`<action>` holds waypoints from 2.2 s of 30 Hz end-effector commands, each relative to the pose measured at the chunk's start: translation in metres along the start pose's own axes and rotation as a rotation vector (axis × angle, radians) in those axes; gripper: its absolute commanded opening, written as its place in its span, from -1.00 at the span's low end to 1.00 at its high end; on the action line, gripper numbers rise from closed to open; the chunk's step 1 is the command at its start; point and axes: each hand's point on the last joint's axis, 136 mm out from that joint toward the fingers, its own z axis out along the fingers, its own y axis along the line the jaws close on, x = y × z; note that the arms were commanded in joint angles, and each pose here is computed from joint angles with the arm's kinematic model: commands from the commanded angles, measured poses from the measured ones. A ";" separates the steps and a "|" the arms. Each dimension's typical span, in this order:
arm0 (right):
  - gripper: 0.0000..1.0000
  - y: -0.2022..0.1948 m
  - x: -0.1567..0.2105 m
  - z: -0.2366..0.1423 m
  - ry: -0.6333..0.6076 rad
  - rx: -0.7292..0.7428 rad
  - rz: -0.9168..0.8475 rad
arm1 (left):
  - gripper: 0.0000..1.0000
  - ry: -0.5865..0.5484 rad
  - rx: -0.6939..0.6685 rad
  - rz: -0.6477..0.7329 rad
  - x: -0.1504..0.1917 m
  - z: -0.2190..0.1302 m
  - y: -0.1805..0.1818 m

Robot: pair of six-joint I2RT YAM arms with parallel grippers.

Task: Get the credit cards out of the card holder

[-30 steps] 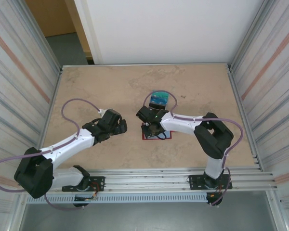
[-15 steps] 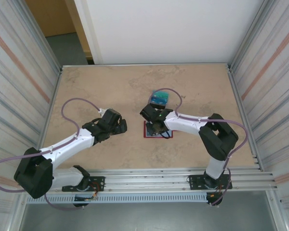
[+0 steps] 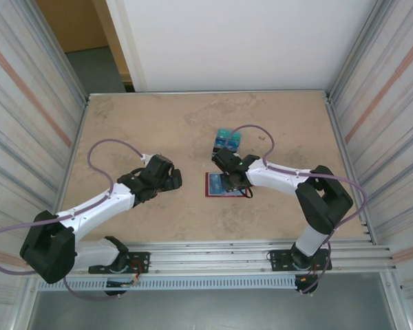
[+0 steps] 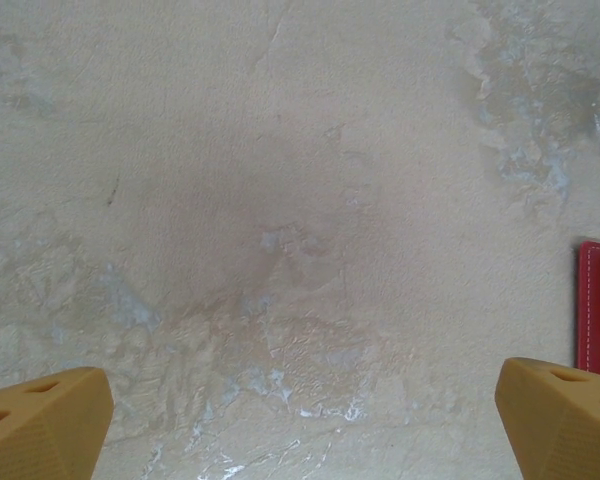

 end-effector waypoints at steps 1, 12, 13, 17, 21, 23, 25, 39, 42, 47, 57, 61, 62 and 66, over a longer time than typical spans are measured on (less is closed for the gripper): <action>-0.40 -0.020 0.002 -0.007 -0.008 0.039 0.054 | 0.97 -0.020 0.010 0.021 -0.009 -0.003 -0.009; -0.47 -0.037 0.016 0.010 0.044 0.047 0.086 | 0.97 -0.006 0.026 0.050 -0.007 0.003 -0.028; -0.48 -0.038 0.015 0.010 0.045 0.048 0.089 | 0.97 -0.005 0.026 0.053 -0.006 0.003 -0.029; -0.49 -0.038 0.006 -0.003 0.011 0.035 0.098 | 0.97 -0.001 0.026 0.057 -0.004 0.005 -0.032; -0.46 -0.039 -0.007 -0.021 -0.029 0.028 0.120 | 0.97 -0.001 0.027 0.051 -0.002 0.006 -0.031; -0.45 -0.034 -0.011 -0.026 -0.041 0.003 0.131 | 0.97 0.000 0.026 0.050 -0.001 0.006 -0.030; -0.44 -0.024 -0.014 -0.028 -0.043 -0.051 0.138 | 0.97 0.000 0.025 0.051 -0.001 0.007 -0.030; -0.37 0.052 -0.021 0.002 0.063 -0.325 0.117 | 0.97 -0.003 0.011 0.047 0.001 0.006 -0.026; -0.36 0.052 -0.017 0.013 0.094 -0.302 0.122 | 0.97 0.001 0.007 0.049 0.002 0.007 -0.025; -0.32 0.054 -0.012 0.025 0.127 -0.292 0.125 | 0.97 0.000 0.004 0.051 0.002 0.007 -0.024; -0.28 0.066 -0.001 0.032 0.169 -0.316 0.096 | 0.97 0.004 -0.002 0.053 0.004 0.008 -0.022; -0.37 0.077 0.007 0.028 0.191 -0.342 0.067 | 0.97 0.006 -0.002 0.053 0.004 0.008 -0.022; -0.37 0.079 0.009 0.027 0.195 -0.348 0.062 | 0.97 0.007 -0.001 0.054 0.005 0.008 -0.022; -0.38 0.086 0.016 0.019 0.210 -0.370 0.045 | 0.97 0.018 -0.006 0.070 0.007 0.012 -0.022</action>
